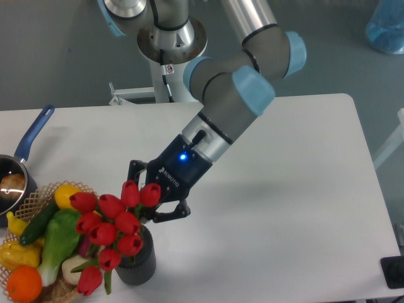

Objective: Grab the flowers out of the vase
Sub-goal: 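Close the gripper on the tulip stems, then lift the tulip bunch up out of the grey vase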

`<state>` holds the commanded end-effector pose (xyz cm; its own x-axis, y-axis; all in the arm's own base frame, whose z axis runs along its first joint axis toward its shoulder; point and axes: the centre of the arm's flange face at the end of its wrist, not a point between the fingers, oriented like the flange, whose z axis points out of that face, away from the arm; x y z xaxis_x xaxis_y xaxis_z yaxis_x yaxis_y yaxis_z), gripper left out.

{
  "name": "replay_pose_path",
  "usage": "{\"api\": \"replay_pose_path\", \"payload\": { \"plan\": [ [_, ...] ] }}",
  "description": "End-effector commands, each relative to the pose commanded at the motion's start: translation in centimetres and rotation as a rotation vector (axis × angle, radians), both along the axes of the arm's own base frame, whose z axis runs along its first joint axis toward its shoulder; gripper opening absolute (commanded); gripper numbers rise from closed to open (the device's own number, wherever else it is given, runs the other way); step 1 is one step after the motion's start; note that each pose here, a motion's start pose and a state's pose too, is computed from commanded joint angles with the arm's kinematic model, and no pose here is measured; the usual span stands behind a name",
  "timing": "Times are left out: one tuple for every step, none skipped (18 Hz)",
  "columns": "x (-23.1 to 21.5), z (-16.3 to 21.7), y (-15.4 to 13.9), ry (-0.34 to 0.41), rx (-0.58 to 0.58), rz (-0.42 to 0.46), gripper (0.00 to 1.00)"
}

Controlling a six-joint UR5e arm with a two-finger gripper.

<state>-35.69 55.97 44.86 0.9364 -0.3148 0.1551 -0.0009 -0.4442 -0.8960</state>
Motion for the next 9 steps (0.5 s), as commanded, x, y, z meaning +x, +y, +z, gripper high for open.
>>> {"api": "replay_pose_path", "payload": {
  "plan": [
    [-0.6, 0.6, -0.7, 0.007, 0.006, 0.014, 0.15],
    [-0.8, 1.0, -1.0, 0.012, 0.010, 0.021, 0.15],
    [-0.8, 1.4, -1.0, 0.012, 0.012, 0.025, 0.15],
    [-1.1, 1.7, -1.2, 0.002, 0.010, 0.037, 0.15],
    [-1.3, 2.1, -1.3, -0.003, 0.012, 0.045, 0.15],
    [-1.5, 2.5, -1.3, -0.002, 0.015, 0.049, 0.15],
    [-1.6, 2.8, -1.3, -0.004, 0.016, 0.052, 0.15],
    [-2.0, 3.1, -1.6, -0.012, 0.026, 0.057, 0.15],
    [-2.0, 3.2, -1.6, -0.022, 0.031, 0.053, 0.15]
  ]
}}
